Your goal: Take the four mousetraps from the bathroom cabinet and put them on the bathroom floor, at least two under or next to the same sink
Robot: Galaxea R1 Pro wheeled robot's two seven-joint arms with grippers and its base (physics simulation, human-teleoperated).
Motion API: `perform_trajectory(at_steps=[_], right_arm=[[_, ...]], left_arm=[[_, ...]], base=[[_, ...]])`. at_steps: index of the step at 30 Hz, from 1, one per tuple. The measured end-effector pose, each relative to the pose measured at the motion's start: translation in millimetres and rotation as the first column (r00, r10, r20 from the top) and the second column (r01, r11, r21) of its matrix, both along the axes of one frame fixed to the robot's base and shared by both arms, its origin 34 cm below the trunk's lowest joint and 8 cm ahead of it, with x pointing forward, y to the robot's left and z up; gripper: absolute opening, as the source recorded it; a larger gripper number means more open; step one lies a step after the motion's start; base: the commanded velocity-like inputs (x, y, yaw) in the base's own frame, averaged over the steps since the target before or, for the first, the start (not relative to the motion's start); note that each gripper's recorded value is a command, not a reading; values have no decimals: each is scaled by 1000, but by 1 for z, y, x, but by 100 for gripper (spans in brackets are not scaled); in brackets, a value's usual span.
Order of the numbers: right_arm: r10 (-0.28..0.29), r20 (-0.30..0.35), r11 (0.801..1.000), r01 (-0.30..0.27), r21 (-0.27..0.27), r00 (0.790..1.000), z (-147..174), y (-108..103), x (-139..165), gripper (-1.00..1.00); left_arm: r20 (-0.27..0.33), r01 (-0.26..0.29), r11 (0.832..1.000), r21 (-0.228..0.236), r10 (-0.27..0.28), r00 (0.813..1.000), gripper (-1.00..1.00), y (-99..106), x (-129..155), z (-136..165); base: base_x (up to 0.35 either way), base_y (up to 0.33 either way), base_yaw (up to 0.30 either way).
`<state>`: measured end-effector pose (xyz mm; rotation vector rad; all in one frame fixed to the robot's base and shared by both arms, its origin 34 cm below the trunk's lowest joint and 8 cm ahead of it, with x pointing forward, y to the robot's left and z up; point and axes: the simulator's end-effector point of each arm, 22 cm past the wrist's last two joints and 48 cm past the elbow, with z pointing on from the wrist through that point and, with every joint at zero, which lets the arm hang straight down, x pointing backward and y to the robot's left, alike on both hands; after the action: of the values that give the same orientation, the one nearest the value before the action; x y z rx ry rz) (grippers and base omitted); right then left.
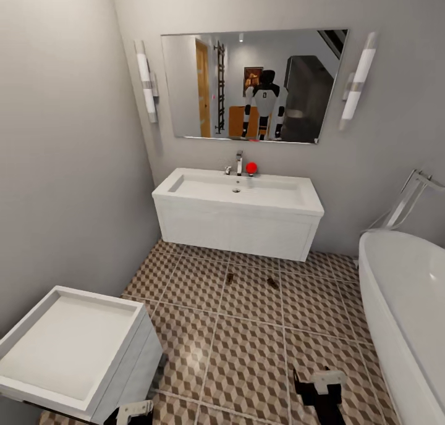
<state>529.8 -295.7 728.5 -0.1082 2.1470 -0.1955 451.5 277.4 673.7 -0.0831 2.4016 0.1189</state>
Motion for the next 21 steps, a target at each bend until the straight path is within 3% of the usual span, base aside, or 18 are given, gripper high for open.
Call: perform_trajectory(at_steps=[2,6,9,13,21], right_arm=[[-11,-2,1000,11,-9,1000,7,-6,23,100],[17,-23,1000,-17,-1,1000,9,-3,34,100],[153,-17,986,-152,66,988,7,15,27,100],[234,-17,968,-231,102,972,7,16,18,100],[242,-26,966,-238,105,970,3,14,8,100]], left_arm=[[0,-18,1000,7,18,1000,100,7,0,0],[6,-175,983,48,175,984,100,47,-7,3],[14,-261,963,65,261,965,100,70,-11,5],[21,-273,960,65,272,962,100,72,-11,6],[22,-271,961,63,270,963,100,71,-11,6]], base=[[0,0,0],[0,0,0],[0,0,0],[0,0,0],[0,0,0]])
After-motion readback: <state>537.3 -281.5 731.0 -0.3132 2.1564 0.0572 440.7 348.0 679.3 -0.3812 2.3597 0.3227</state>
